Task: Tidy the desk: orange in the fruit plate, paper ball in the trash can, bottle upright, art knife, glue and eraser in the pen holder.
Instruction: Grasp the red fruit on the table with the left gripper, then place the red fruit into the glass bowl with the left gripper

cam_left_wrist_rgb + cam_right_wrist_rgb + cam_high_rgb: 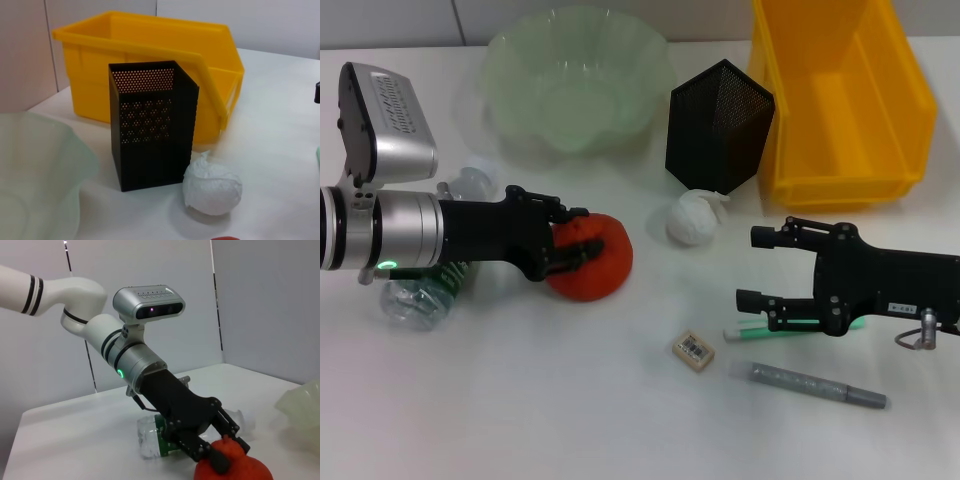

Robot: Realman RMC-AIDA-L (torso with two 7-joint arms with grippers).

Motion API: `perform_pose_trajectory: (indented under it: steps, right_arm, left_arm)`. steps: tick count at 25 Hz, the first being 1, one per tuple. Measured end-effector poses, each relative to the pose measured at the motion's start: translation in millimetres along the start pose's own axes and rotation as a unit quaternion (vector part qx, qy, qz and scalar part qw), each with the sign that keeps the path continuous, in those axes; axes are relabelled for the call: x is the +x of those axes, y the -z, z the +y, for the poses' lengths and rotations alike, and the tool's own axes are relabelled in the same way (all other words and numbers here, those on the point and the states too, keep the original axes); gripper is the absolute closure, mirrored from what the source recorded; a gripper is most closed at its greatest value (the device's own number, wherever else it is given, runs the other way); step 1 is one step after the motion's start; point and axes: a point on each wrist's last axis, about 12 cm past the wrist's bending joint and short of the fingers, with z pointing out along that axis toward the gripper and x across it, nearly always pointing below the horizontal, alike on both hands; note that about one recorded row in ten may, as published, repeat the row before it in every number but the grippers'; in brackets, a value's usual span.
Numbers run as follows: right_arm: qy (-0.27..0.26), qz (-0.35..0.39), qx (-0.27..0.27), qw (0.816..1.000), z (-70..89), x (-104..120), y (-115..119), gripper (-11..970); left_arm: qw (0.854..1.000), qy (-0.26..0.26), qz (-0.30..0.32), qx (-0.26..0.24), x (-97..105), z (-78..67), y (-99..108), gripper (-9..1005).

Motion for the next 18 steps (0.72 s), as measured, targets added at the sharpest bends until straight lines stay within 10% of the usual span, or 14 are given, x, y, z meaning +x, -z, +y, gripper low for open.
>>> perform_pose_trajectory:
  steps: [18]
  right_arm:
    - [0.0, 0.0, 0.0, 1.0, -0.4, -0.5, -0.1, 152]
  left_arm:
    - [1.0, 0.001, -0.004, 0.004, -1.0, -0.8, 0.1, 813]
